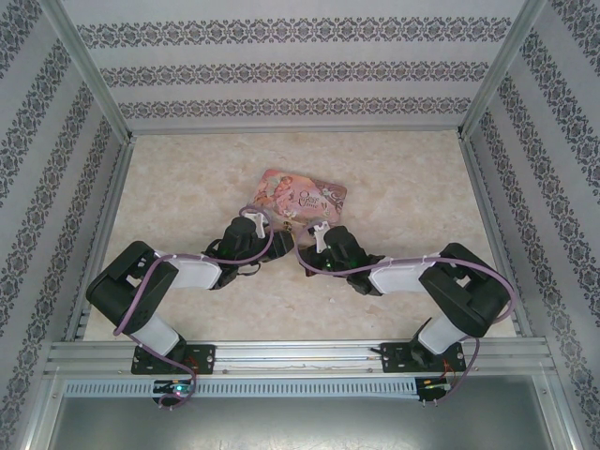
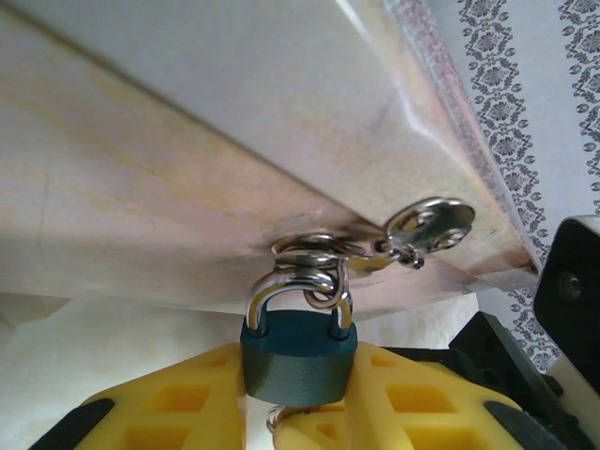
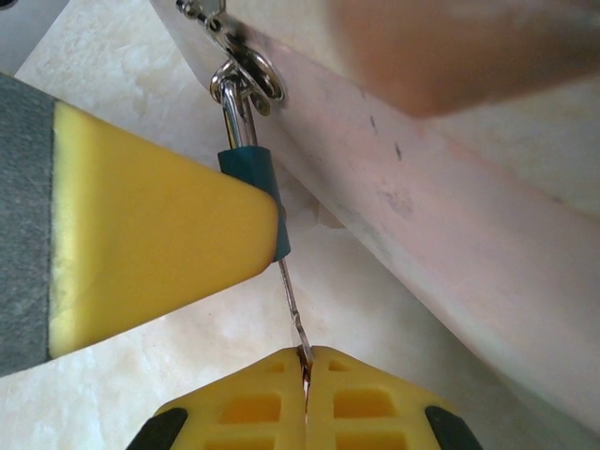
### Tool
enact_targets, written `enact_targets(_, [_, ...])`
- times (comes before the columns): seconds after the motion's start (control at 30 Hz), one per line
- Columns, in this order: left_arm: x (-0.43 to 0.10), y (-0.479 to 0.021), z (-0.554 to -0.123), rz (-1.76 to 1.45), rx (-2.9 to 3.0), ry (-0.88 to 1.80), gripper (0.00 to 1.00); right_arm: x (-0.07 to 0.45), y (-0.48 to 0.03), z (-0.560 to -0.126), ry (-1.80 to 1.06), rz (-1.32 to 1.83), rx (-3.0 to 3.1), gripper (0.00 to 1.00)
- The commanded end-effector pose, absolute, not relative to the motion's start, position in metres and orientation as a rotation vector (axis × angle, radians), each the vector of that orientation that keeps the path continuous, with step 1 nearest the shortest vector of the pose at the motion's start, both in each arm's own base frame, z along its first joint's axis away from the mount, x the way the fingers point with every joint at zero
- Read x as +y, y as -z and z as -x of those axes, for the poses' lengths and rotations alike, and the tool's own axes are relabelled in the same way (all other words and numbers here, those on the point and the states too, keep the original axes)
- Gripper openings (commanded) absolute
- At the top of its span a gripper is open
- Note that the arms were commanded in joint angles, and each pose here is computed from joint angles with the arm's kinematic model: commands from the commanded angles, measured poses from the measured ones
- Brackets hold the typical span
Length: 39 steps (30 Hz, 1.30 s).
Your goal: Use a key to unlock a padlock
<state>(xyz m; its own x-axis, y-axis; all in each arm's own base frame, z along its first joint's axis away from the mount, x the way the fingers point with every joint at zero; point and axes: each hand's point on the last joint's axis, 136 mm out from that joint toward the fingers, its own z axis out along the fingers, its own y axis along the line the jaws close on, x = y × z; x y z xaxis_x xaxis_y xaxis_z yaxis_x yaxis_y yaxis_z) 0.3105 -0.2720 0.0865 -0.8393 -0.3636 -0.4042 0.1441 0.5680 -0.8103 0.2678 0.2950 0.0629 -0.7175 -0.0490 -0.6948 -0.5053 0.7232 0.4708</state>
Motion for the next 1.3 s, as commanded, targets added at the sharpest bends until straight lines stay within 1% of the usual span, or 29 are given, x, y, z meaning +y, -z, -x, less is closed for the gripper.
enact_targets(0.0, [-0.283, -0.100, -0.305, 0.116, 2.225, 1.294, 0.29, 0.290, -0.077, -0.276, -0.868, 0.375, 2.193, 0.00])
enact_targets(0.83, [-0.284, -0.098, -0.304, 0.112, 2.228, 1.308, 0.30, 0.311, -0.093, -0.280, -0.949, 0.431, 2.157, 0.00])
enact_targets(1.27, [-0.285, -0.097, -0.303, 0.109, 2.231, 1.312, 0.29, 0.312, -0.098, -0.294, -0.951, 0.339, 2.147, 0.00])
